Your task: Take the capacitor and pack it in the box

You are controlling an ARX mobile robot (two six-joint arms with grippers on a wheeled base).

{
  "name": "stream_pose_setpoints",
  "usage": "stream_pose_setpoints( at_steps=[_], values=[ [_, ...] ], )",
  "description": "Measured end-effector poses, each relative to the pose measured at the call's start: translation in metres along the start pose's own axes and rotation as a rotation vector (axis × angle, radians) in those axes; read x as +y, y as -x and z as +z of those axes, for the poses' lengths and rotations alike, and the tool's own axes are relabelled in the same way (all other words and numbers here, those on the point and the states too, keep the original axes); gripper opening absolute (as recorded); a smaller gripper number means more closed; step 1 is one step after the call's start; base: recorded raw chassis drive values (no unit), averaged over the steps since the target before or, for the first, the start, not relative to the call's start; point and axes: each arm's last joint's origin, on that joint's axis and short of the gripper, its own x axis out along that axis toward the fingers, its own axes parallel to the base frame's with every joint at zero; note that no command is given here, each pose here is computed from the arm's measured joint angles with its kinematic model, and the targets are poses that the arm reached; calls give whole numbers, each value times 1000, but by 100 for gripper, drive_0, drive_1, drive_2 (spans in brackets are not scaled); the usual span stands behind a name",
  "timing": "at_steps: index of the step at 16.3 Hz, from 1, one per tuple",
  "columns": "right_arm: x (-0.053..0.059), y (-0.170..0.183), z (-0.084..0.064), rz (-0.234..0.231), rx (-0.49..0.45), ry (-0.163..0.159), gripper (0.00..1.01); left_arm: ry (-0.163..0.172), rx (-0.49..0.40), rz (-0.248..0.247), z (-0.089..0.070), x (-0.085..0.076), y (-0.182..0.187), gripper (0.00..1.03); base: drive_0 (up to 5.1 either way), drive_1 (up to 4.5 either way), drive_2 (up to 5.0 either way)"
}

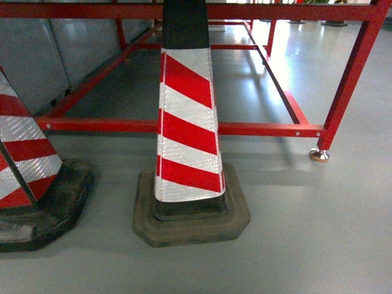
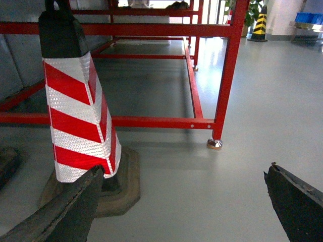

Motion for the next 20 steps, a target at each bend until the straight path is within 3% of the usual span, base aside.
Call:
stream_pose_setpoints(
  at_steps=[20],
  values=[
    [0,0,0,0,-3,0,98,-8,0,0,0,0,0,44,6,396,-383]
  ],
)
